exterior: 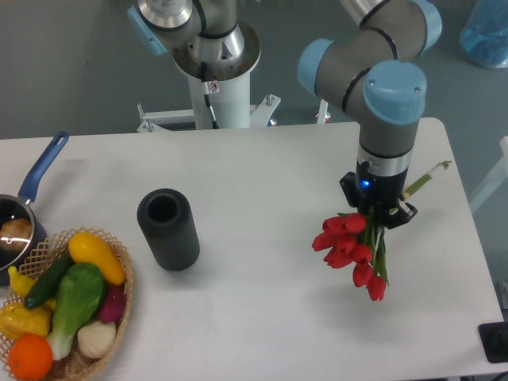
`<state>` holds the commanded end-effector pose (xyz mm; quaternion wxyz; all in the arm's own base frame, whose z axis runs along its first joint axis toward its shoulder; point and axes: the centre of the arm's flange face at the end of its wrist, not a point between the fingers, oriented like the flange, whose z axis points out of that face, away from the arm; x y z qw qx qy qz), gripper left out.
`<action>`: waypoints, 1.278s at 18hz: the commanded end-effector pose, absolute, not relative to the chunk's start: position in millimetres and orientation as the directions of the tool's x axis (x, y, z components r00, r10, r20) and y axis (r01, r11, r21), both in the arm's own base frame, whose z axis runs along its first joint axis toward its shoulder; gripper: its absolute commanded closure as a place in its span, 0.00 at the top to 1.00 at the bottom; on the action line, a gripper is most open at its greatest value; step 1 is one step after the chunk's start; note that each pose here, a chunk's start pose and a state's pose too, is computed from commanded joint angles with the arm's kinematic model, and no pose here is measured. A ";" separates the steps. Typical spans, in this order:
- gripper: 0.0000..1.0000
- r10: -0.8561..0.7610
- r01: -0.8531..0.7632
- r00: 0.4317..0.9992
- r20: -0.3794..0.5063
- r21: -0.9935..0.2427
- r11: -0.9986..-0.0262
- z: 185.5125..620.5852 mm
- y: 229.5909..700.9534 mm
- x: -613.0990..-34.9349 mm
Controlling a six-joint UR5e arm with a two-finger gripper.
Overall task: Insert the flowers into the vase
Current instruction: 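Carry the red tulip bunch in the gripper over to the black vase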
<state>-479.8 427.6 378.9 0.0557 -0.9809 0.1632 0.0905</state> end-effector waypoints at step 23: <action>0.00 -0.219 -0.141 0.976 0.017 -0.718 -0.682 450.8 434.0 -360.9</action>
